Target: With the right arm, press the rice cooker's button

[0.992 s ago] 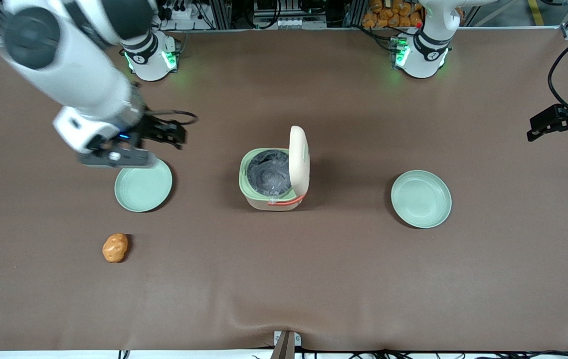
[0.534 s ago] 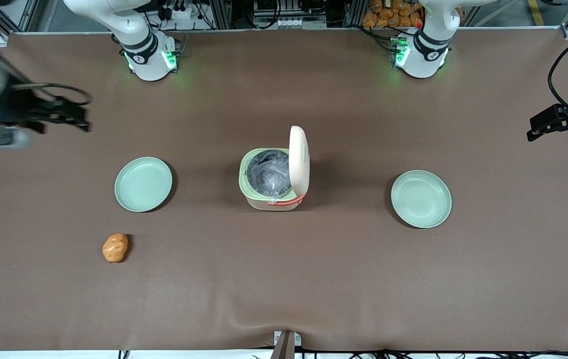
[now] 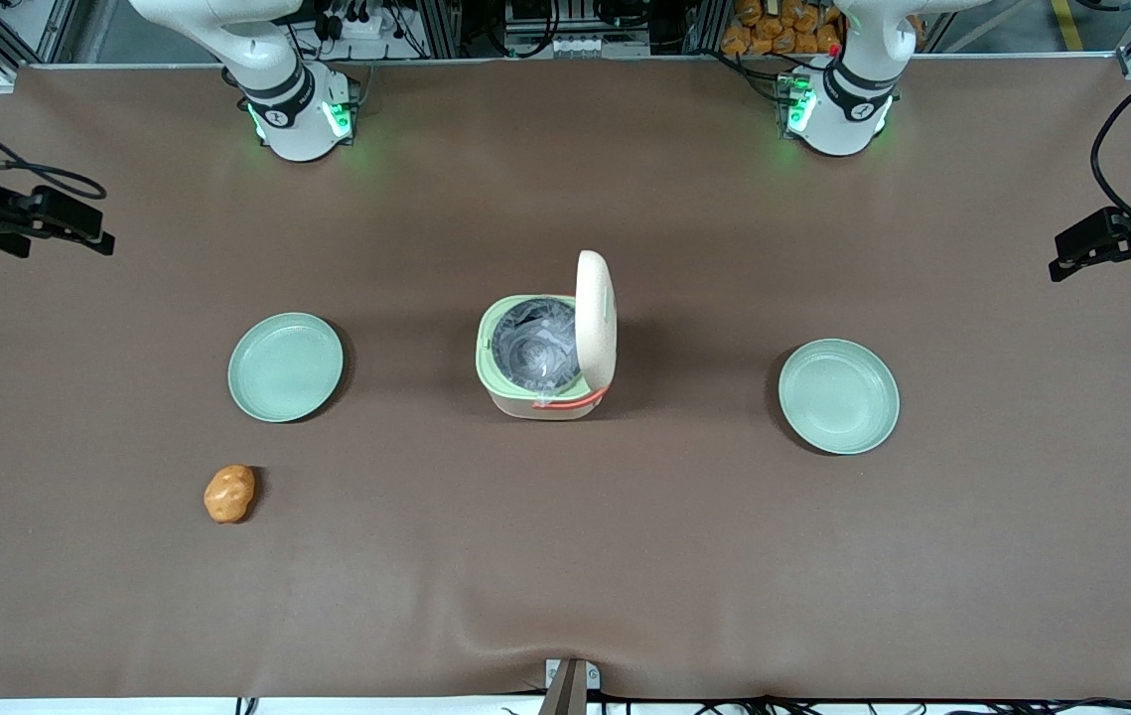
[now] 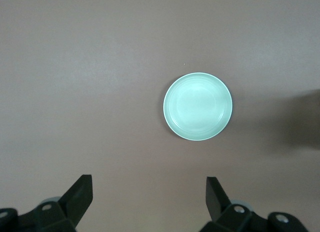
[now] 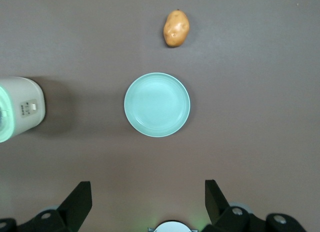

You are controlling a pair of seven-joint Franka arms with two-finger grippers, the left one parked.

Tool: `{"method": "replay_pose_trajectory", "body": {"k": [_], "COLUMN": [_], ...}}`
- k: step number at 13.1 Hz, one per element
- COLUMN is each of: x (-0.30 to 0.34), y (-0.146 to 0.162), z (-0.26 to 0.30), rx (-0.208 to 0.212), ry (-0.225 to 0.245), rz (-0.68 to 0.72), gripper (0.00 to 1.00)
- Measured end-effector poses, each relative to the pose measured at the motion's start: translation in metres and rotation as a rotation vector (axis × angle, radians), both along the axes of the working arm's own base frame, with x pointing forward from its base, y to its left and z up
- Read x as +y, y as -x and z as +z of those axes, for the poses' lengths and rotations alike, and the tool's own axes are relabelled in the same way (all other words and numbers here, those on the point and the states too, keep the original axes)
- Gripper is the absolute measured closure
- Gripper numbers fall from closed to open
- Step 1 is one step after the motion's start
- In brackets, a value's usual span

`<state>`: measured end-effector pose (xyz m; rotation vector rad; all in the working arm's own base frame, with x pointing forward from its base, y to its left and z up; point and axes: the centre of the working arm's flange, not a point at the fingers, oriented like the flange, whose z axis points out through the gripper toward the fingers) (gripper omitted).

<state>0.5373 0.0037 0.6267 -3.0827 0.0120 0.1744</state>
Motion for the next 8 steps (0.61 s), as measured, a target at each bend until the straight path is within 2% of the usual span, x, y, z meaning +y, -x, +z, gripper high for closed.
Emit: {"method": "replay_pose_trajectory", "body": {"k": [5,8], "x": [-0.002,-0.006], "y": [0.016,0.017], "z": [0.002,0.008], "rx": [-0.014,-0.047], "ry": [0.009,0.021], "rz": [0.003,0.023], "gripper": [0.0,0.0]}}
